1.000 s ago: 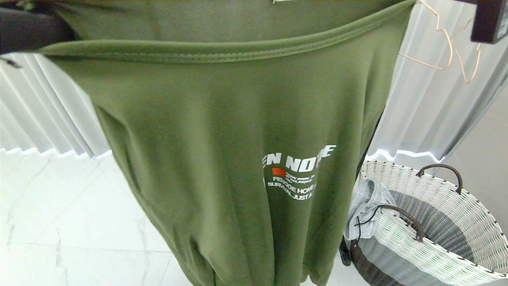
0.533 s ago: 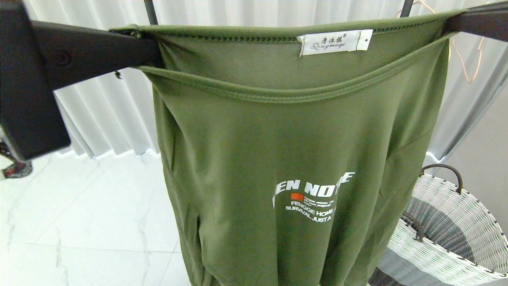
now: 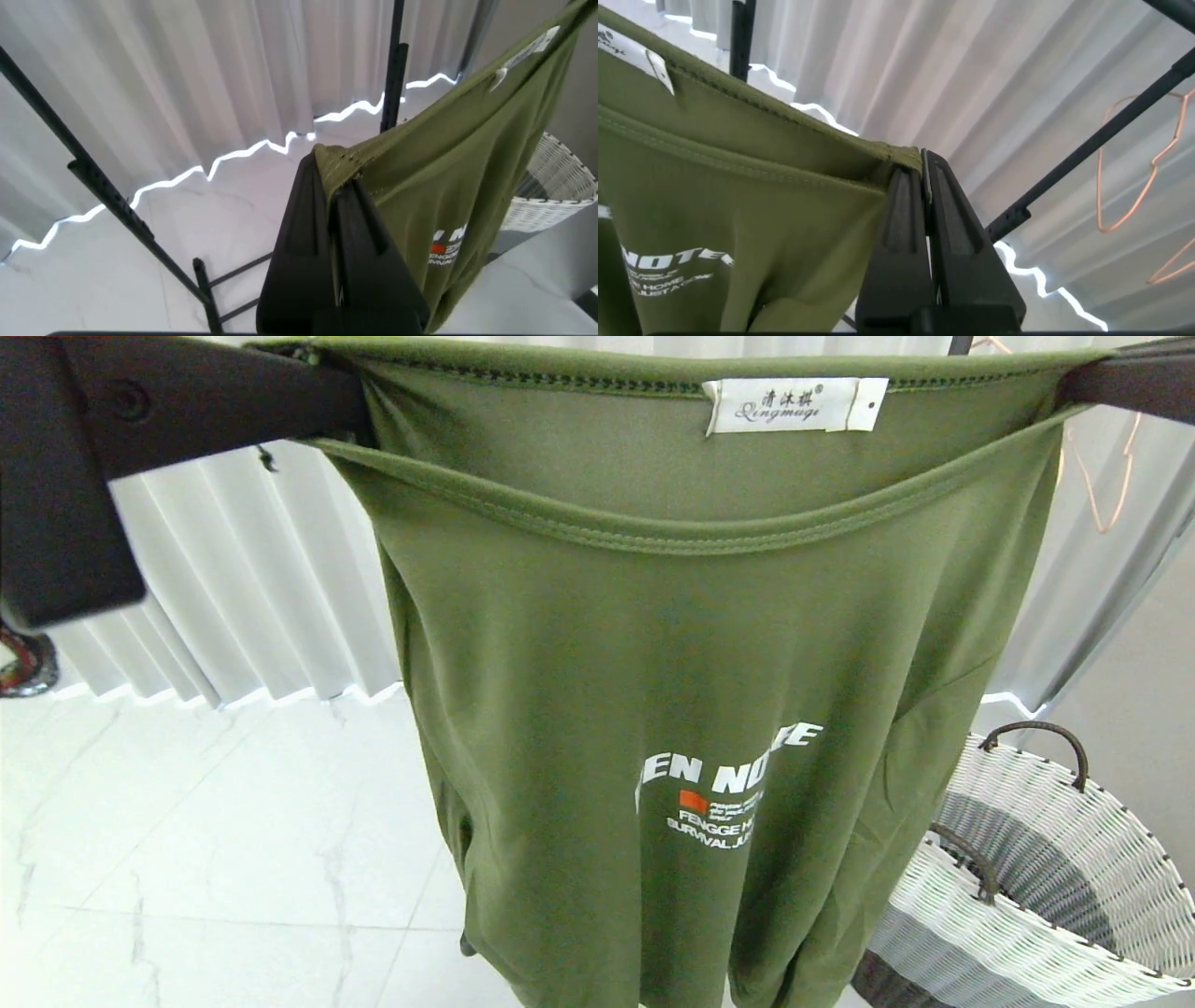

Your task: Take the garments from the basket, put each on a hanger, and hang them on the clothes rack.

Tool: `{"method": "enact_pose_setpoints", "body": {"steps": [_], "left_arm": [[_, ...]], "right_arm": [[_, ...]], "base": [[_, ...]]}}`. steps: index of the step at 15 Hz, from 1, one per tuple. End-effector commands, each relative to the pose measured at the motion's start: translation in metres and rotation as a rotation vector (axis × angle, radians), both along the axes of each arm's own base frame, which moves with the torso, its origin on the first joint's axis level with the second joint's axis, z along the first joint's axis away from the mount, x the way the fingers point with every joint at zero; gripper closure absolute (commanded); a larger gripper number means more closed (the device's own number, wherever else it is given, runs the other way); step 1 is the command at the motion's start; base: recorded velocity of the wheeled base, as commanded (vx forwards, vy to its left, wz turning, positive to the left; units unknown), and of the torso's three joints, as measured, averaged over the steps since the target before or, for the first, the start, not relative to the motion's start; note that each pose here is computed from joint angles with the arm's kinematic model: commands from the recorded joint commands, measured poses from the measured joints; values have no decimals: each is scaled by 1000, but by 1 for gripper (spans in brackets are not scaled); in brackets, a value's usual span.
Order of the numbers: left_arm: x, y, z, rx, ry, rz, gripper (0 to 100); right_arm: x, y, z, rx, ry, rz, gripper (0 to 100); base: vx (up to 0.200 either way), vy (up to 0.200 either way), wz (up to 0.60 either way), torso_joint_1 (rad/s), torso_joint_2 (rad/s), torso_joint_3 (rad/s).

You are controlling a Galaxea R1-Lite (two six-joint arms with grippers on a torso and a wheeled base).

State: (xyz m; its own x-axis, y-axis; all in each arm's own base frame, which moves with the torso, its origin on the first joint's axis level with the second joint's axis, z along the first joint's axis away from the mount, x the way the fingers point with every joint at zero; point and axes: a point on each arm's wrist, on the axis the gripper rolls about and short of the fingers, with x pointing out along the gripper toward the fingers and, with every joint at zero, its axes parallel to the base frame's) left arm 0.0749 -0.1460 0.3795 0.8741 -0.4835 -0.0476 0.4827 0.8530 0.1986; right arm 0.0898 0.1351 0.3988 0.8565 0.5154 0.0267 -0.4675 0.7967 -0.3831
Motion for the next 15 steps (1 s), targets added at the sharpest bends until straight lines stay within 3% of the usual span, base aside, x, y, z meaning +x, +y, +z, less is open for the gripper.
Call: {"method": "enact_pose_setpoints", "body": {"steps": [1, 2, 3, 8, 12, 15], "left_arm": [[0, -1, 0, 2, 0, 0, 100], [0, 0, 0, 1, 0, 0, 100], [0, 0, 0, -1, -1, 1, 100], [13, 8, -1, 19, -7, 94, 100], [32, 22, -2, 22, -4, 240, 100], [31, 24, -4, 25, -1, 243, 100]], "right_arm": [[0, 0, 0, 0, 0, 0, 100], [0, 0, 0, -1, 1, 0, 100], [0, 1, -1, -2, 2, 0, 0], [-8, -12, -7, -9, 2, 7, 0], [-25, -32, -2, 38, -22, 53, 0], [-28, -38, -1, 54, -28, 53, 0]], "base": [[0, 0, 0, 0, 0, 0], [0, 0, 0, 0, 0, 0], [0, 0, 0, 0, 0, 0], [0, 0, 0, 0, 0, 0], [0, 0, 0, 0, 0, 0], [0, 0, 0, 0, 0, 0]]}}
